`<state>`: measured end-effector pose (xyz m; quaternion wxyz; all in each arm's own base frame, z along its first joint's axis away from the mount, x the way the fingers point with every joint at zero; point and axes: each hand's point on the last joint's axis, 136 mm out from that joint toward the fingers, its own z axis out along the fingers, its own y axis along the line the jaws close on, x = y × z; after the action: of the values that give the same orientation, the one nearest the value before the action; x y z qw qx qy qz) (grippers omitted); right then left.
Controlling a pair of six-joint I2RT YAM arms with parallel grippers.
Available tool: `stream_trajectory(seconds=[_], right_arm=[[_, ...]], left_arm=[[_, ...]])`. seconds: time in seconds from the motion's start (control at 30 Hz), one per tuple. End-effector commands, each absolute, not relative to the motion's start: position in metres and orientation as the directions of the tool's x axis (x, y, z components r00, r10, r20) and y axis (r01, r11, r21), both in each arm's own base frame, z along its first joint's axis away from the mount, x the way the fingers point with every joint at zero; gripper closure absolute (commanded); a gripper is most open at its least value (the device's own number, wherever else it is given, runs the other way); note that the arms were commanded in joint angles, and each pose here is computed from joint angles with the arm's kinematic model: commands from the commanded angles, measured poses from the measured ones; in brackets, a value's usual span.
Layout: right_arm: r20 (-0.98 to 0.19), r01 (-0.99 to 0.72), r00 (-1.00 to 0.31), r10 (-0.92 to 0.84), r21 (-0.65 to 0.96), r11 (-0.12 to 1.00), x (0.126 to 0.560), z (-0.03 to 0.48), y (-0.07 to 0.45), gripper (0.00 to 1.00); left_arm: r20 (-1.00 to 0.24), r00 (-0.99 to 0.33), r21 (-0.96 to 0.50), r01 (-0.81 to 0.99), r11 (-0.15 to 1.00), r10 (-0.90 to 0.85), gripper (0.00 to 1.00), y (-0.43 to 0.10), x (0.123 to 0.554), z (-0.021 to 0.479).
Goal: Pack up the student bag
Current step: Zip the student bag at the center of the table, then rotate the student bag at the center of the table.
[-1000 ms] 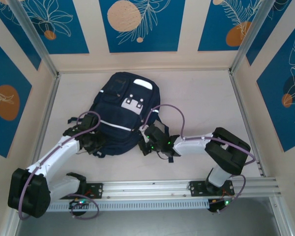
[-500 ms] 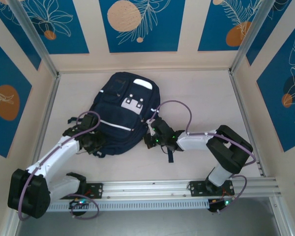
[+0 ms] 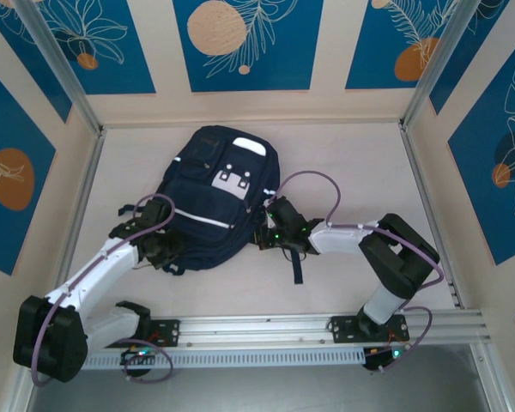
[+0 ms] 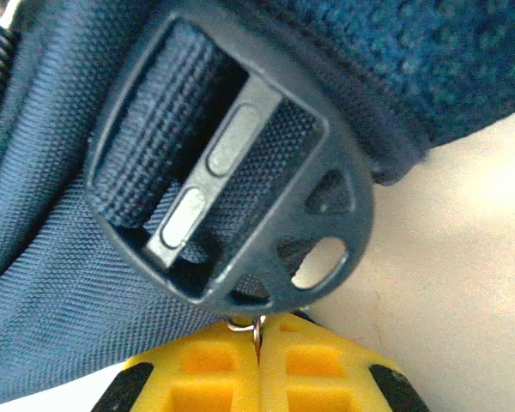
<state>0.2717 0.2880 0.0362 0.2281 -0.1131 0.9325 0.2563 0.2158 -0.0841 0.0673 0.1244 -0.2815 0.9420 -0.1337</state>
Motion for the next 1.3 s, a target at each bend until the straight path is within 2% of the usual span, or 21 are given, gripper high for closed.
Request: stream_trajectory(seconds=[0.0, 0.07, 0.17, 0.37, 0.57, 0.83, 1.03, 1.27], right_arm=[[-0.461, -0.216, -0.887, -0.006, 0.404, 0.889, 0.28, 0.032, 0.269, 0.86], [-0.432, -0.167, -0.901, 0.036, 0.423, 0.89, 0.275, 0.032, 0.265, 0.76], [-0.39, -0.104, -0.917, 0.083, 0.434, 0.895, 0.266, 0.038, 0.256, 0.7], [-0.376, 0.047, -0.897, 0.233, 0.443, 0.895, 0.254, 0.061, 0.217, 0.66], [-0.468, 0.11, -0.811, 0.351, 0.468, 0.877, 0.249, 0.098, 0.172, 0.65], [-0.49, 0.153, -0.764, 0.419, 0.493, 0.856, 0.243, 0.114, 0.139, 0.65], [-0.512, 0.151, -0.733, 0.448, 0.52, 0.841, 0.24, 0.123, 0.126, 0.65], [-0.517, 0.154, -0.726, 0.454, 0.52, 0.84, 0.236, 0.121, 0.118, 0.65]], left_arm=[[-0.153, -0.823, -0.325, -0.481, 0.814, -0.547, 1.0, -0.086, 0.214, 0.06], [-0.135, -0.835, -0.349, -0.464, 0.814, -0.534, 1.0, -0.093, 0.215, 0.058], [-0.118, -0.864, -0.381, -0.416, 0.826, -0.49, 1.0, -0.107, 0.216, 0.057], [-0.124, -0.938, -0.394, -0.253, 0.884, -0.324, 1.0, -0.156, 0.211, 0.059], [-0.152, -0.983, -0.369, -0.04, 0.929, -0.102, 1.0, -0.226, 0.206, 0.061], [-0.152, -0.971, -0.342, 0.225, 0.912, 0.183, 1.0, -0.306, 0.179, 0.066], [-0.143, -0.959, -0.326, 0.279, 0.903, 0.245, 1.0, -0.308, 0.161, 0.072], [-0.103, -0.933, -0.374, 0.358, 0.856, 0.345, 1.0, -0.303, 0.133, 0.083]])
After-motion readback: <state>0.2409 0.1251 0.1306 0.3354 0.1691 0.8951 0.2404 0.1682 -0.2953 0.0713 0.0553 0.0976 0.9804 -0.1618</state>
